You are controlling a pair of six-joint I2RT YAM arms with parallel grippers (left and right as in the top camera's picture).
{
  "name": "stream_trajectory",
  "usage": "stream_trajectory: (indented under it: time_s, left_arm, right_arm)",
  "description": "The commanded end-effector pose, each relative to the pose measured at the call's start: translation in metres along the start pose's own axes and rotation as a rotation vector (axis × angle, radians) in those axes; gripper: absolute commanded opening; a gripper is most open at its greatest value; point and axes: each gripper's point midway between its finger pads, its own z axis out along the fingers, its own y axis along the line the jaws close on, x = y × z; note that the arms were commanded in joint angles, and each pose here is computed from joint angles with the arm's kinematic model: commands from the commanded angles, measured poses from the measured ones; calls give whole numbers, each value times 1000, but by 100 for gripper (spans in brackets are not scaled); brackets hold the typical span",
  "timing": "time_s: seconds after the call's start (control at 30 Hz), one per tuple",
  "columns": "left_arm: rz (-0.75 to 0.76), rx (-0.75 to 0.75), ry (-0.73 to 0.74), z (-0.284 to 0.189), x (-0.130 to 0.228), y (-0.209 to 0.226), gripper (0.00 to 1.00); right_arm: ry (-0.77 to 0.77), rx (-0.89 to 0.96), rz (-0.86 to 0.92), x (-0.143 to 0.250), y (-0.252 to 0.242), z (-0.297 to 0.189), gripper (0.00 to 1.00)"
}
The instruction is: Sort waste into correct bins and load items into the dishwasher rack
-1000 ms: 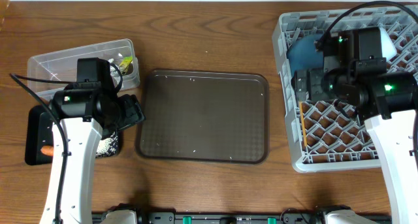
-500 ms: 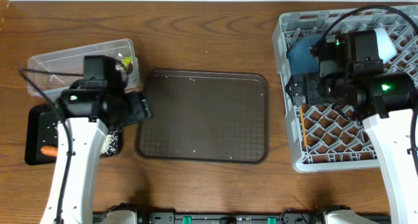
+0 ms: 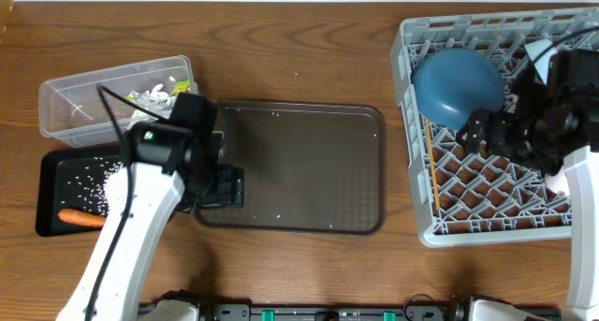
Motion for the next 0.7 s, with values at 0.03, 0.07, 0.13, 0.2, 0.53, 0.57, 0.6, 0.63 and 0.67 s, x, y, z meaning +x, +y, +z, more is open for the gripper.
stream_trajectory:
  time_s: [0.03, 0.07, 0.13, 0.2, 0.53, 0.57, 0.6, 0.63, 0.67]
  left_arm:
    - [26, 20, -225, -25, 2, 4, 84]
    - [31, 32, -292, -30, 1, 4, 84]
    - [41, 68, -451, -40, 6, 4, 84]
    - [50, 94, -569, -48, 14, 5, 84]
    - [78, 207, -1048, -92, 65, 13, 98]
    - [79, 212, -1066, -94, 69, 13, 98]
    - [81, 215, -1082, -96, 72, 14, 98]
    - [82, 219, -1096, -98, 74, 14, 98]
    - [82, 221, -1108, -99, 76, 14, 98]
  right_arm:
    - [-36, 13, -13, 13, -8, -3, 99]
    - [-73, 11, -30, 14, -8, -2, 99]
    - [-182, 3, -63, 21, -9, -3, 99]
    - [-273, -3, -80, 27, -9, -6, 99]
    - [-698, -25, -145, 76, -8, -38, 99]
    - [-708, -26, -146, 81, -8, -40, 99]
    - [-711, -26, -147, 87, -9, -42, 99]
    - [-709, -26, -147, 92, -9, -42, 99]
    - [-702, -25, -145, 99, -10, -42, 99]
